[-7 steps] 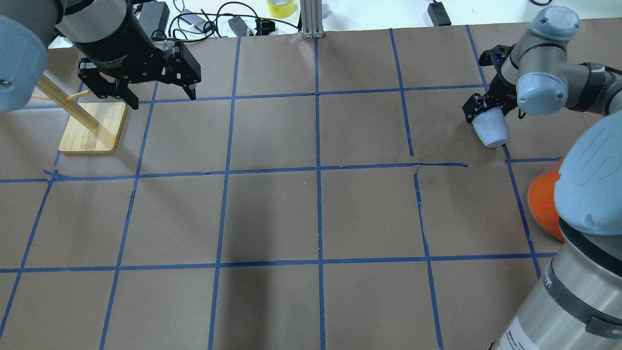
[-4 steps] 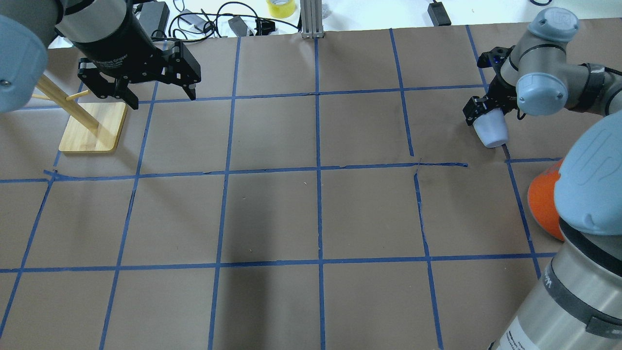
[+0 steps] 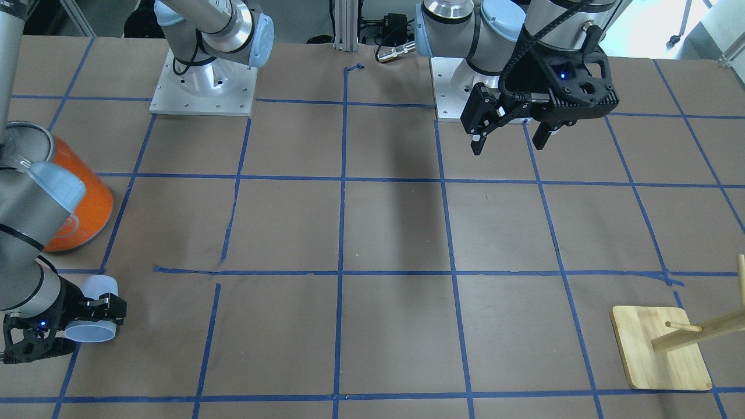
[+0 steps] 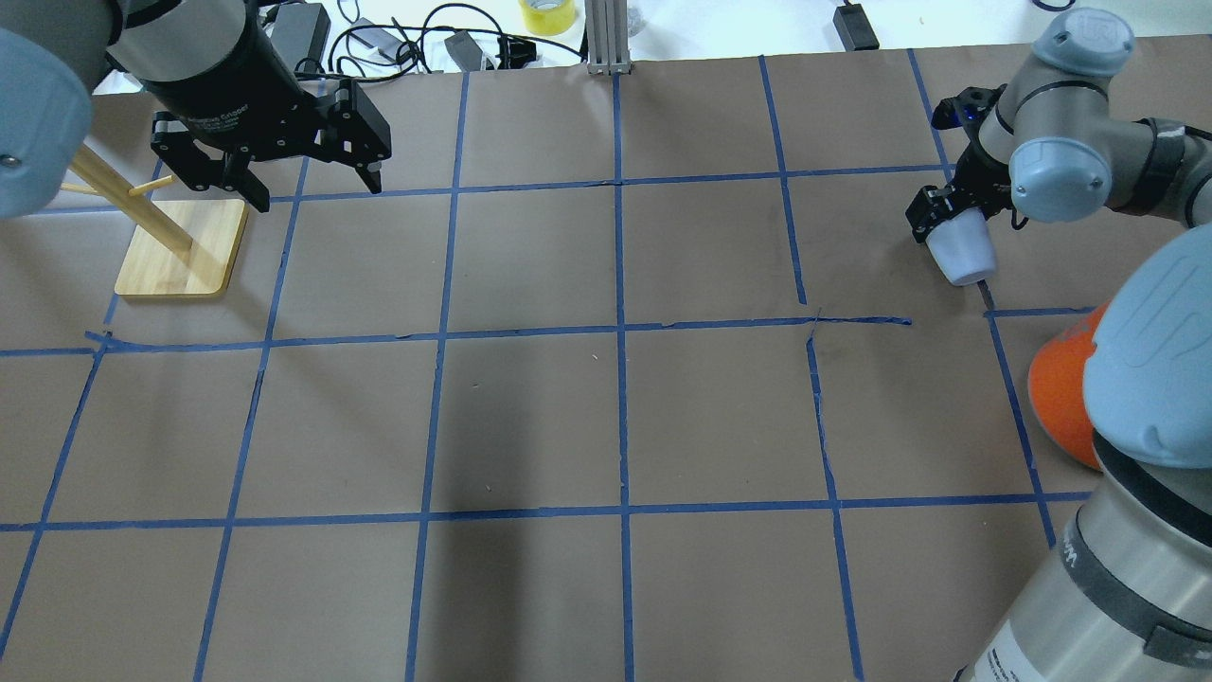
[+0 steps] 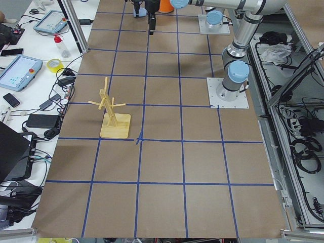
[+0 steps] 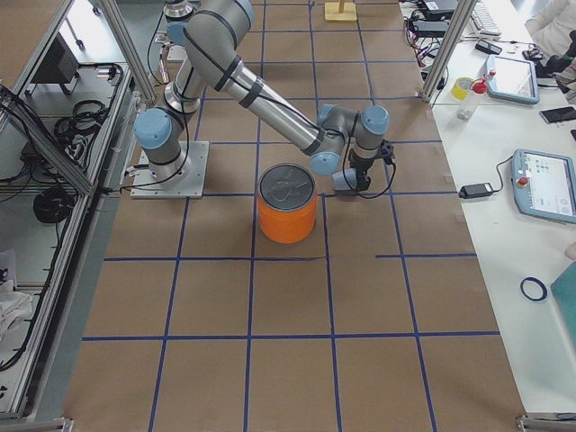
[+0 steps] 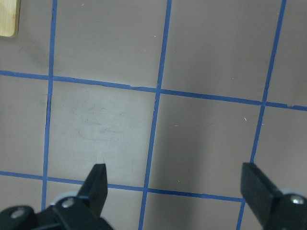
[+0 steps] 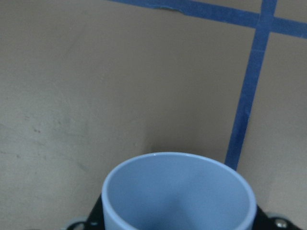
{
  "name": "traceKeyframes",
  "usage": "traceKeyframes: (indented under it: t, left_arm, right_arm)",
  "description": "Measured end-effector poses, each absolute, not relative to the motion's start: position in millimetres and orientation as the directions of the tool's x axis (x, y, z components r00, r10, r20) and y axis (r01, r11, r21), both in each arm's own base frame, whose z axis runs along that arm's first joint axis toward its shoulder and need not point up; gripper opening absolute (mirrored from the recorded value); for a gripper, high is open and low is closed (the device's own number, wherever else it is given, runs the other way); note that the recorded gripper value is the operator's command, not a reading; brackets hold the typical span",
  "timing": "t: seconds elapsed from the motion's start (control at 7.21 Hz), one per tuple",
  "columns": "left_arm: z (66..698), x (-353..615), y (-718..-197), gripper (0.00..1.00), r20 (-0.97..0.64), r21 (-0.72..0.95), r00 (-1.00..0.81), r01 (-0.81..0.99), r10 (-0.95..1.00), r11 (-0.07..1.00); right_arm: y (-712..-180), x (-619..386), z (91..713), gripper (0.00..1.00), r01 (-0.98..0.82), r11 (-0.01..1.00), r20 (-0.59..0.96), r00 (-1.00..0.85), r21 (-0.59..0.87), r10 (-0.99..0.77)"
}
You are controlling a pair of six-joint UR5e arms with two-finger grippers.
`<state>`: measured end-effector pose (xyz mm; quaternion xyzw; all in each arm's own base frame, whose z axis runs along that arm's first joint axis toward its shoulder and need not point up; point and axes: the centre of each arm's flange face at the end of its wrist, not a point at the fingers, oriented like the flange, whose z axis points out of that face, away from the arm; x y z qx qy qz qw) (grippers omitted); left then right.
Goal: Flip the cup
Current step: 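Lift the cup with the right gripper and carry it toward the table center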
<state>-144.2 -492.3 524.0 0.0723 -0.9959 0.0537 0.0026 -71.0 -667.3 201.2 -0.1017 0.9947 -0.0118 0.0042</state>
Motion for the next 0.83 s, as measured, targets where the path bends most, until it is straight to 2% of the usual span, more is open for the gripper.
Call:
traceKeyframes:
  t: [0.42,0.83]
  left_arm:
    - [524,-144,-493,1.00,0.014,-0.109,-0.989,-0.147,-0.147,0.983]
    - [525,-144,-493,1.00,0.014,-0.112,-0.989,-0.148,-0.147,0.983]
  right_arm:
    - [-667,-22,236,0.26,-0.376,0.924,0.005,-0.926,-0.062,-0.377]
    - [-654,120,276,0.23,-0.648,0.753,0.053,-0.761,-0.113,-0.646]
